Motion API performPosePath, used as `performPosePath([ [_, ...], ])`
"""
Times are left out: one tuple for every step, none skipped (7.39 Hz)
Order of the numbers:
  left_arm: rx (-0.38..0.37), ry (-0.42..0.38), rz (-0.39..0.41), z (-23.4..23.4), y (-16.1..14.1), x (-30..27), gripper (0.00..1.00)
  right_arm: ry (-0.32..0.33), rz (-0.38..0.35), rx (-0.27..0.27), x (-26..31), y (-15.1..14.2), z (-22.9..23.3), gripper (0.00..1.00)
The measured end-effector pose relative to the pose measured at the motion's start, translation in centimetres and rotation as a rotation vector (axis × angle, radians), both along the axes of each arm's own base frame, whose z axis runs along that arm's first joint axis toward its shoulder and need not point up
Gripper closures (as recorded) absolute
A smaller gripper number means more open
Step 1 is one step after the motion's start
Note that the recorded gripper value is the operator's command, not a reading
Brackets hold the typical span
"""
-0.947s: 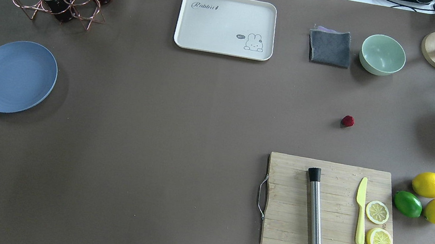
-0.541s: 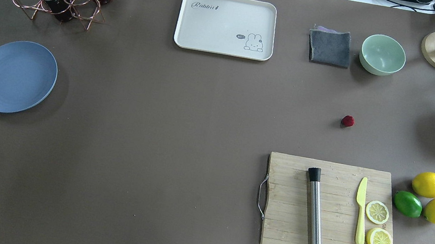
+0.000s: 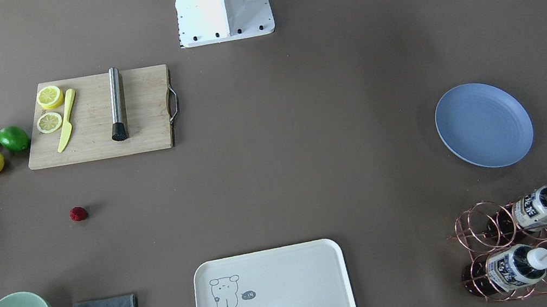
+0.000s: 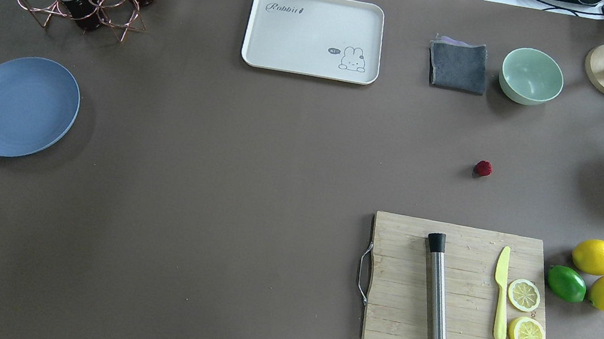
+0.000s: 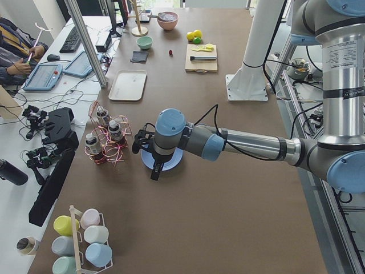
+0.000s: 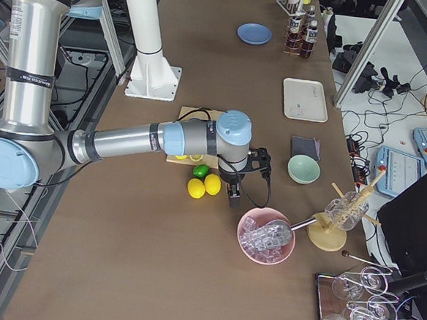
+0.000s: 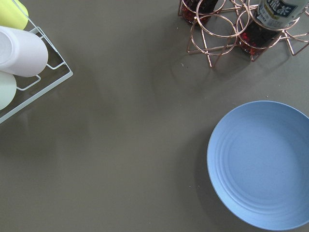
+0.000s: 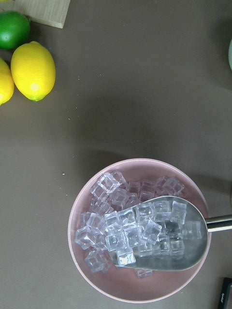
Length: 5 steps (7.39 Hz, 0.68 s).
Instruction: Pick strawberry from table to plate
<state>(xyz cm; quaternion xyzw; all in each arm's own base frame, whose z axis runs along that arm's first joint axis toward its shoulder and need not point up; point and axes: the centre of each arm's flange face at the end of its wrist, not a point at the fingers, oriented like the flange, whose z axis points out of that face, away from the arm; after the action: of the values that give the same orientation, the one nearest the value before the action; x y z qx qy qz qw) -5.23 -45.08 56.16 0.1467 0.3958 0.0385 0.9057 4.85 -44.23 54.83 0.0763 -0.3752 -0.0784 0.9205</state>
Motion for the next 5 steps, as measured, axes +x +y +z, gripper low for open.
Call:
performPosePath([
  [-0.009,-0.001,-0.004,0.3,0.4,-0.2,0.03,0.001,0.001,-0.004,0.0,-0.3,0.2,0.00],
  [-0.023,-0.002,-0.003,0.6,0.6,-0.3,0.03,0.002,0.001,-0.014,0.0,-0.5,0.7,0.00],
  [-0.039,-0.002,0.000,0.7,0.6,-0.3,0.03,0.002,0.001,-0.022,0.0,-0.8,1.1,0.00],
  [-0.051,-0.002,0.001,0.6,0.5,-0.3,0.03,0.002,0.002,-0.031,0.0,-1.1,1.5,0.00],
  [-0.058,-0.002,0.001,0.6,0.5,-0.3,0.03,0.001,0.002,-0.043,-0.1,-1.6,2.1,0.00],
])
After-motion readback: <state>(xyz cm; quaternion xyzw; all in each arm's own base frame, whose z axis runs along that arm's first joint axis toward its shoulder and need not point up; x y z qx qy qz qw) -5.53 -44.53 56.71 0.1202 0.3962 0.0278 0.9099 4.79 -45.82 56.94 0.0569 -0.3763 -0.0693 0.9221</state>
